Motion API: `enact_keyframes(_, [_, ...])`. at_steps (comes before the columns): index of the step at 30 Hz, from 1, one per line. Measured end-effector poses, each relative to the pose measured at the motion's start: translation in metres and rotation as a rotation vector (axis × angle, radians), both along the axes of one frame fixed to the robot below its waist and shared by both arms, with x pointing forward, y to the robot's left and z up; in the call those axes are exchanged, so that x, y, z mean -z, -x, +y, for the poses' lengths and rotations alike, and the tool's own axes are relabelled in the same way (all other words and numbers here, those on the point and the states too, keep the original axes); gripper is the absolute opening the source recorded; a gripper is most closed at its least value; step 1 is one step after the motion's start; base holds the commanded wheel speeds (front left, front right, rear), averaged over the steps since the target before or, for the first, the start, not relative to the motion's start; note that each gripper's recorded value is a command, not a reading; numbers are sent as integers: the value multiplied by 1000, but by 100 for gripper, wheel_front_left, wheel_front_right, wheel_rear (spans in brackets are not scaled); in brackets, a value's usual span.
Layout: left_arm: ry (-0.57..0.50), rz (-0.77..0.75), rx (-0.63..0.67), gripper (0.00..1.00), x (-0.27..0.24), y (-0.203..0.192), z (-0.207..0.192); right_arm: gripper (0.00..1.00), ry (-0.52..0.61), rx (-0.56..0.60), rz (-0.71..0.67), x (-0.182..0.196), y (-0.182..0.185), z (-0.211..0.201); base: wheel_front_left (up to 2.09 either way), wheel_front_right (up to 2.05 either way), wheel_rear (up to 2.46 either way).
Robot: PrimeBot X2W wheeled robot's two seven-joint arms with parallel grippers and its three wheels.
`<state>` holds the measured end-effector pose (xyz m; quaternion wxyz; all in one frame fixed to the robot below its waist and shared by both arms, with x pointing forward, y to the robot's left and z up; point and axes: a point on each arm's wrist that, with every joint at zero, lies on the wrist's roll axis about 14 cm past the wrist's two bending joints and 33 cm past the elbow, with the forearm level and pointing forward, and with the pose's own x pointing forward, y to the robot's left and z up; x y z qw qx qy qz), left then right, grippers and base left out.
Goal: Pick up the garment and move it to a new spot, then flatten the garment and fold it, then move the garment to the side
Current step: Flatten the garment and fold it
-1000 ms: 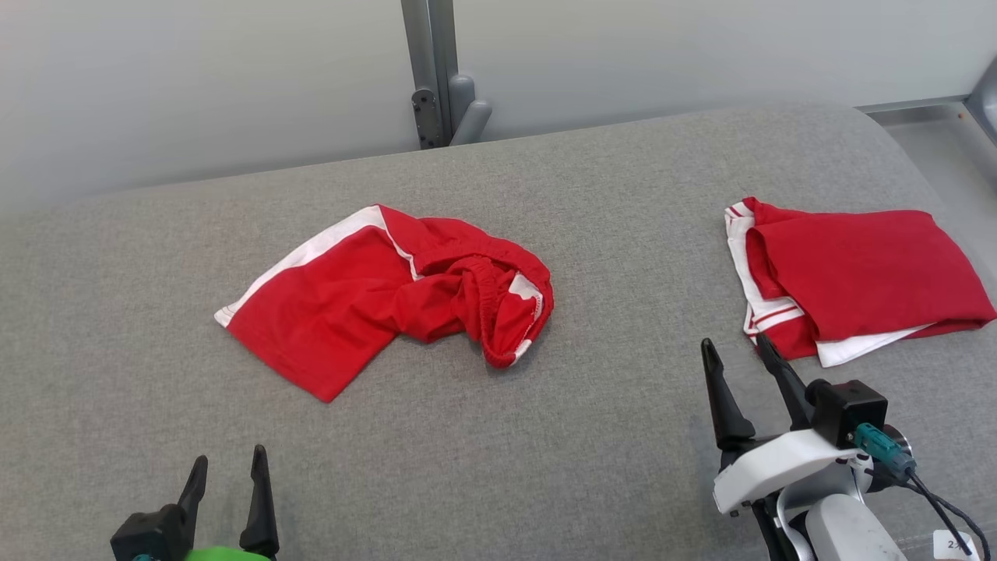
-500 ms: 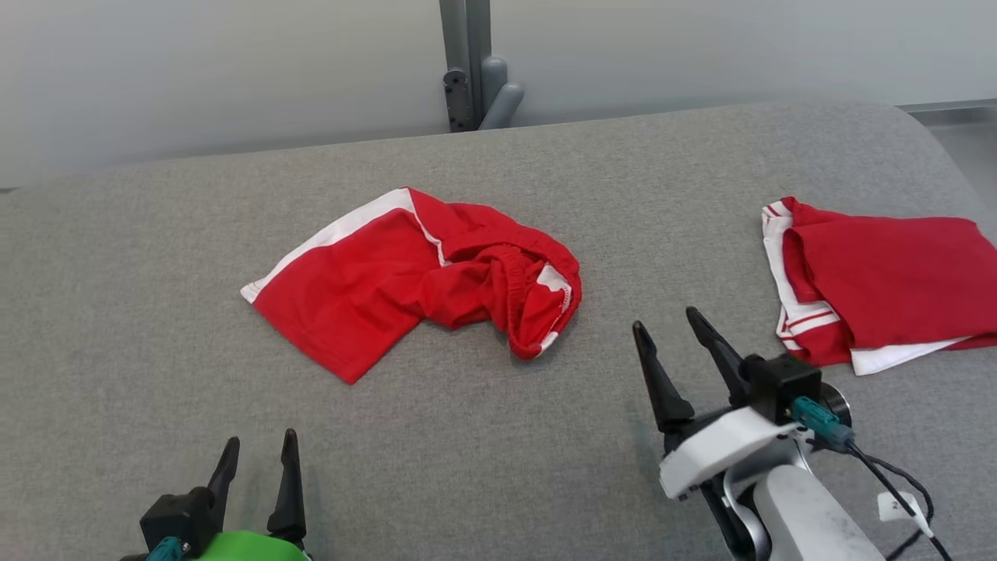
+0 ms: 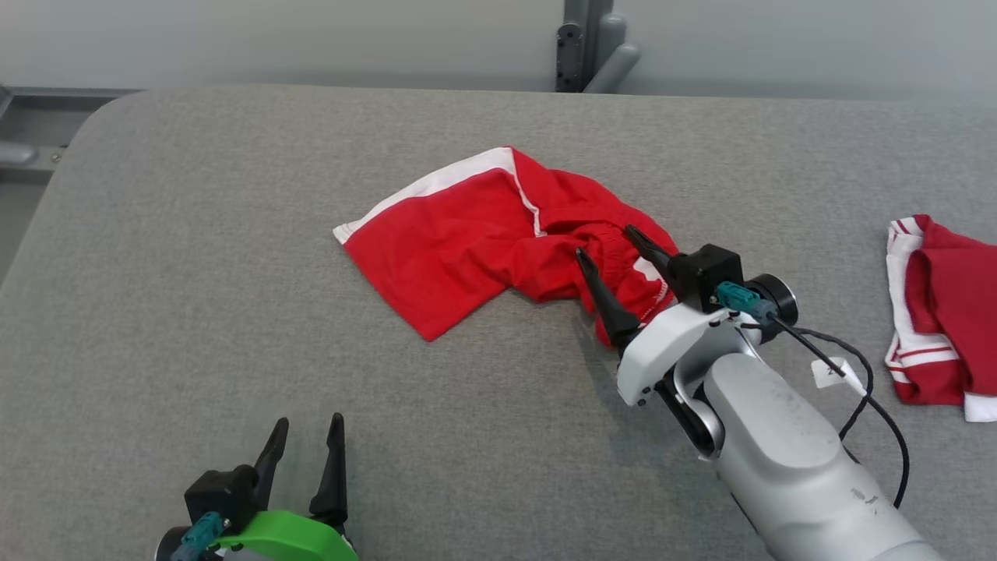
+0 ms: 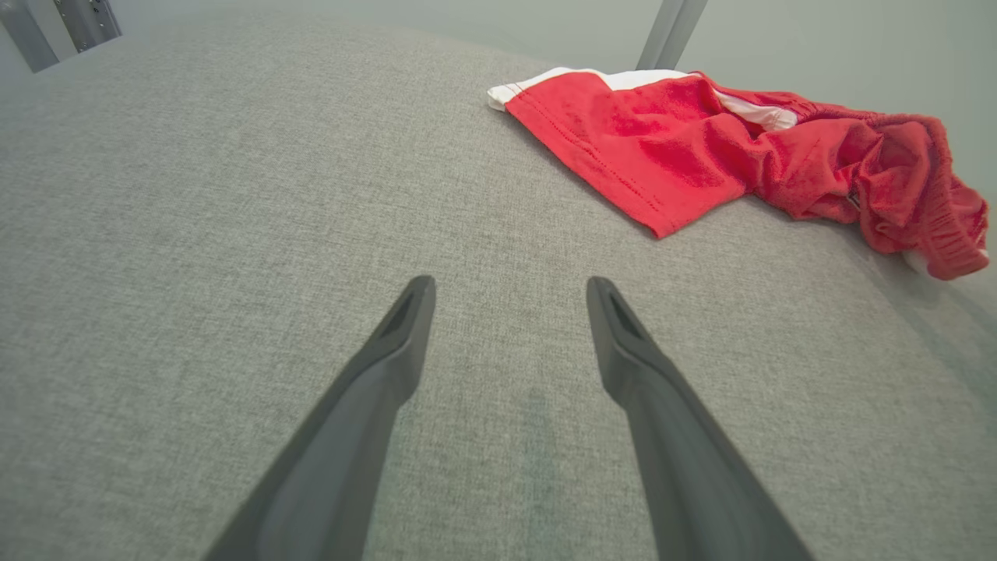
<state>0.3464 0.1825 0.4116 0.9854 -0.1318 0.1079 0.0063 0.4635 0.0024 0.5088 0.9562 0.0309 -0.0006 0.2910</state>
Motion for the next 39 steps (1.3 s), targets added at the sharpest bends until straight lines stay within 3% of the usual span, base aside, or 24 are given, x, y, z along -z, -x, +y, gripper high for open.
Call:
enact_keyframes(8, [22,38,-66,100,9,17,15,100,3,-27,174,39,-28,28,0,0,0])
enact_keyframes(16, [17,76,-128,100,18,25,33,100,20,-75,222,62,-37,51,0,0,0])
enact_keyframes(31, [49,60,-35,100,17,4,3,100,85,31,214,88,-18,-7,0,0,0])
enact_keyframes(39, [52,72,-35,100,20,5,3,100,111,-2,204,92,-8,0,0,0,0])
